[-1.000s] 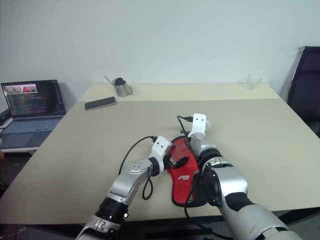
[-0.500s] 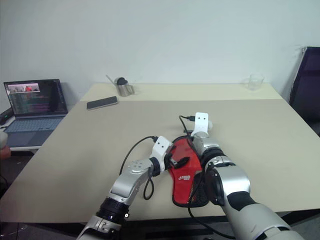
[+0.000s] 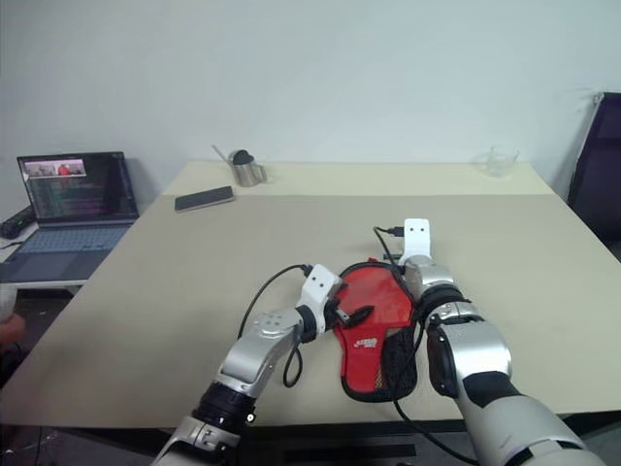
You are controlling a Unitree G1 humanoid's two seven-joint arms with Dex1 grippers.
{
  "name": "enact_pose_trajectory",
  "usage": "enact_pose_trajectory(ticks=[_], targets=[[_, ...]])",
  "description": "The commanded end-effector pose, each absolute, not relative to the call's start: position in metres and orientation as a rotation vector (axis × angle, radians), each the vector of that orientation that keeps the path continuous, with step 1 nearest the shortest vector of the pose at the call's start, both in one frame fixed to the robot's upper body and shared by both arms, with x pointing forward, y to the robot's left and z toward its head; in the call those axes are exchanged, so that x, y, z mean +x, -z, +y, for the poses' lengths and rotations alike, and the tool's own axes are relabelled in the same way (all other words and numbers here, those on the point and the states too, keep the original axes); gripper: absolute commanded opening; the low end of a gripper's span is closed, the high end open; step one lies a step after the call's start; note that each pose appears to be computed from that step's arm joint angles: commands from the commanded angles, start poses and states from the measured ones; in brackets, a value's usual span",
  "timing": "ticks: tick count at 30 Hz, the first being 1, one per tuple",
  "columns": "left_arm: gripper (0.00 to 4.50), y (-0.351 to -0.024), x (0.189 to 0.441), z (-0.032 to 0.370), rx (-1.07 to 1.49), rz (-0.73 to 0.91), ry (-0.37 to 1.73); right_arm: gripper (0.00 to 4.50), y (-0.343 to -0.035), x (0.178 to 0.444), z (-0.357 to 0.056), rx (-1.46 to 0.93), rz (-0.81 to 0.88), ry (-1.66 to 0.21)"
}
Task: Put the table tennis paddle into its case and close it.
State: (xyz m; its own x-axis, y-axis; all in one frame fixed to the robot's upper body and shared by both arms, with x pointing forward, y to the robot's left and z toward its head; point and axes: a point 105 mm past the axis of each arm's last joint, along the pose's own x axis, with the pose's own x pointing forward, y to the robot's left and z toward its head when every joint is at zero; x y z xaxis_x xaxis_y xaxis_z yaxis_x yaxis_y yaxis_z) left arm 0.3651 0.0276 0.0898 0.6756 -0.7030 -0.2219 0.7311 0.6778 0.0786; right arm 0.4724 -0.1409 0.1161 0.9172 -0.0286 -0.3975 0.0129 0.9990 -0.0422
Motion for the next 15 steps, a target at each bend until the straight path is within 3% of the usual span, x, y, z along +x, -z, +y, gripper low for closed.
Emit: enact_pose_trajectory(ticks=[1, 15], targets=[[4.5, -0.088, 0.365, 0.024, 0.164, 0.189, 0.832, 0.03, -0.132, 0.472, -0.179, -0.119, 0.384, 0.065], [4.5, -0.089, 0.365, 0.011, 0.161, 0.187, 0.892, 0.03, -0.115, 0.433, -0.182, -0.18, 0.512, -0.139]])
